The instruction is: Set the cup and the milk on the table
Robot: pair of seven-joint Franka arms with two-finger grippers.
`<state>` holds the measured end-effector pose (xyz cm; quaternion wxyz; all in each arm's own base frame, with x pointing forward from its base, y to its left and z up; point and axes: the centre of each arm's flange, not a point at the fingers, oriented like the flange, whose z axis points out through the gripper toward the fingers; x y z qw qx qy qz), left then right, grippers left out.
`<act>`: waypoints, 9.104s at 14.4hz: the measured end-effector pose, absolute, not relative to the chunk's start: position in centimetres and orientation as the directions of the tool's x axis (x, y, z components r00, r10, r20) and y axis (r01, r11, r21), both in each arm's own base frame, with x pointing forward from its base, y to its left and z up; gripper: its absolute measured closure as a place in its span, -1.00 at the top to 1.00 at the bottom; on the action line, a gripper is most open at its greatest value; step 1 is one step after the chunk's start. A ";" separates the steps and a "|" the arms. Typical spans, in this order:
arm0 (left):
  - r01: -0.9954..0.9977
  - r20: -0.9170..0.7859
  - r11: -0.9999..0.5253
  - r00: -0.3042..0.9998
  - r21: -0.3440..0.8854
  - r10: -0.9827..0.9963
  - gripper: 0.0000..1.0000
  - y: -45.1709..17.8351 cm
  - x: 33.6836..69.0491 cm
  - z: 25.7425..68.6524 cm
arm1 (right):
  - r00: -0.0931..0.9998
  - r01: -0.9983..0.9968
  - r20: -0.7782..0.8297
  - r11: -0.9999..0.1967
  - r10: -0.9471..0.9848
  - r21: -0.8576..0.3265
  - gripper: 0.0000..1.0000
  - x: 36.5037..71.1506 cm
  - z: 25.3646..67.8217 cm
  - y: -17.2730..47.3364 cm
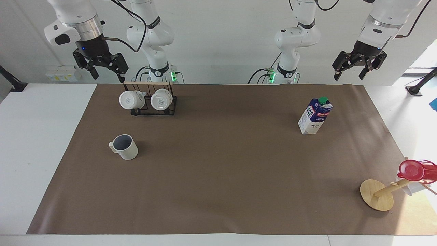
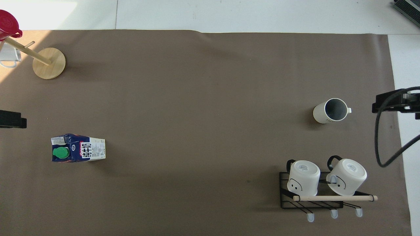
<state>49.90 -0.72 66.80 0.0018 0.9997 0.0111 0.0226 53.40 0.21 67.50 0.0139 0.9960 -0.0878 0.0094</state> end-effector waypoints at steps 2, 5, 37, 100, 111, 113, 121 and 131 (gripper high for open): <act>0.007 0.042 -1.000 0.999 0.003 0.007 1.00 -0.7 49.9 66.7 | 0.984 -0.175 0.021 -0.984 -0.175 0.026 1.00 53.4 67.5 0.2; -0.027 0.038 -1.000 0.999 0.003 -0.027 1.00 -0.1 49.8 66.7 | 0.984 -0.175 0.021 -0.984 -0.175 0.026 1.00 53.4 67.5 0.2; -0.029 -0.018 -1.000 0.999 0.003 -0.029 1.00 0.8 48.2 64.6 | 0.988 -0.145 0.064 -0.989 -0.143 0.020 1.00 56.2 65.3 -0.1; -0.029 -0.018 -1.000 0.999 0.003 -0.029 1.00 0.8 48.2 64.6 | 0.974 -0.219 0.059 -0.976 -0.219 -0.013 -0.91 54.3 39.4 37.4; -0.046 -0.022 -0.999 0.999 -0.001 -0.046 1.00 -0.2 48.1 64.4 | 0.925 -0.379 0.037 -0.925 -0.379 0.002 -0.81 51.1 36.3 43.7; -0.047 -0.034 -0.999 0.998 -0.001 -0.046 1.00 -0.2 47.8 63.9 | 0.923 -0.384 0.038 -0.923 -0.384 0.000 -0.43 51.1 36.4 43.7; -0.067 0.020 -0.997 0.998 -0.025 -0.067 1.00 -1.5 44.8 52.5 | 0.868 -0.479 0.070 -0.866 -0.492 -0.145 1.00 55.8 46.0 38.1; -0.087 0.092 -0.996 0.992 -0.026 -0.089 1.00 -2.2 45.0 44.7 | 0.927 -0.357 0.086 -0.930 -0.364 -0.085 1.00 57.7 59.8 10.4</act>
